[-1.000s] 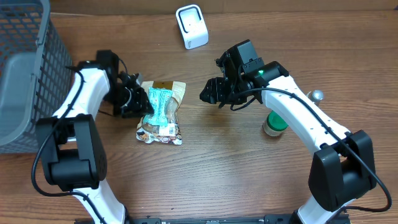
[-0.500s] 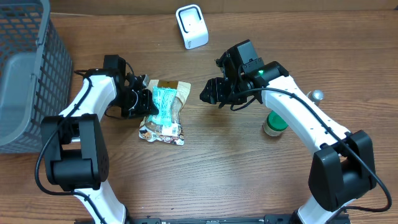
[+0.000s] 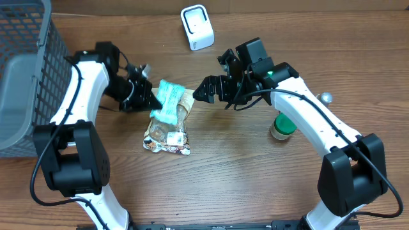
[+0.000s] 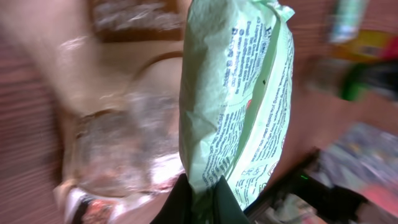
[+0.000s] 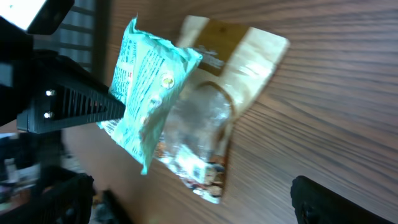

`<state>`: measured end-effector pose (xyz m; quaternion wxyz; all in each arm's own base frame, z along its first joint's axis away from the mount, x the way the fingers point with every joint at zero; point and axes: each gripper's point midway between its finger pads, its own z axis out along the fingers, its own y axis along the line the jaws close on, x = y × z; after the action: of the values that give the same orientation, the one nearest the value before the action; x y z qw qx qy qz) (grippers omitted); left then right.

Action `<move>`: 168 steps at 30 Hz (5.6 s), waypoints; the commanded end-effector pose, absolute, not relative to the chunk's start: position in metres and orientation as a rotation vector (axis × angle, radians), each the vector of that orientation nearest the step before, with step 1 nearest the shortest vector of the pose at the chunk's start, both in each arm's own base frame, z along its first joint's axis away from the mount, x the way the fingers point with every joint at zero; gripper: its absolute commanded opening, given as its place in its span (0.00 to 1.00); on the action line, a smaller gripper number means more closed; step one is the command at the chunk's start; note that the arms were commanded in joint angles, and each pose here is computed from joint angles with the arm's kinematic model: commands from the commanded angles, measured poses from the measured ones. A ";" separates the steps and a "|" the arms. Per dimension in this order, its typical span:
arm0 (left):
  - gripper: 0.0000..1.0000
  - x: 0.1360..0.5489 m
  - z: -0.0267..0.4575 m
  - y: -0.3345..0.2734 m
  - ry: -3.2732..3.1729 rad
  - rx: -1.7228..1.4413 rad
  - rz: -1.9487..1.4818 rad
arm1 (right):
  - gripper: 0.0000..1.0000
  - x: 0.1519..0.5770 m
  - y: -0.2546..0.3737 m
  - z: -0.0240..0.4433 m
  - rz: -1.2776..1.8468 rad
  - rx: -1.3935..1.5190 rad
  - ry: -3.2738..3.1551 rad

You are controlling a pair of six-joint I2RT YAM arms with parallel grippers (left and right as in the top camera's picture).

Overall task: Scan the item barcode
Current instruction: 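Grasp the mint-green packet on the bag with both grippers, then lift the mint-green packet up between both grippers, then open the left gripper, leaving the packet in the right gripper, then raise the packet with the right gripper up to the white scanner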

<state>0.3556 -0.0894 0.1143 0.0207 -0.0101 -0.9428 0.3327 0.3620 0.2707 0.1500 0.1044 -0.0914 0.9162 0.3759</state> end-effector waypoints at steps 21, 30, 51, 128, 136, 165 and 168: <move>0.04 0.344 0.207 -0.193 -2.648 -0.635 1.811 | 0.62 0.371 0.272 0.220 1.637 -0.242 2.476; 0.04 0.348 0.196 -0.189 -2.715 -0.692 1.721 | 0.04 0.375 0.268 0.220 1.623 -0.240 2.466; 0.55 0.324 0.181 -0.176 -2.710 -0.896 1.548 | 0.04 0.361 0.272 0.238 1.734 -0.494 2.308; 0.52 0.384 0.177 -0.114 -2.985 -0.583 1.543 | 0.04 0.382 0.260 0.197 1.353 -0.425 2.449; 0.62 0.391 0.134 -0.074 -3.130 -0.234 1.001 | 0.04 0.373 0.241 0.148 0.929 -0.391 2.673; 0.76 0.383 0.117 -0.116 -3.116 -0.252 0.768 | 0.04 0.356 0.243 0.077 0.767 -0.404 2.857; 0.76 0.382 0.116 -0.124 -3.115 -0.286 0.762 | 0.04 0.360 0.244 0.078 0.795 -0.400 2.841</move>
<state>0.3816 -0.1157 0.1123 -0.0336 -0.0822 -0.9671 0.2386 0.3589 0.2390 0.0734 0.0833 -0.1304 0.9591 0.2372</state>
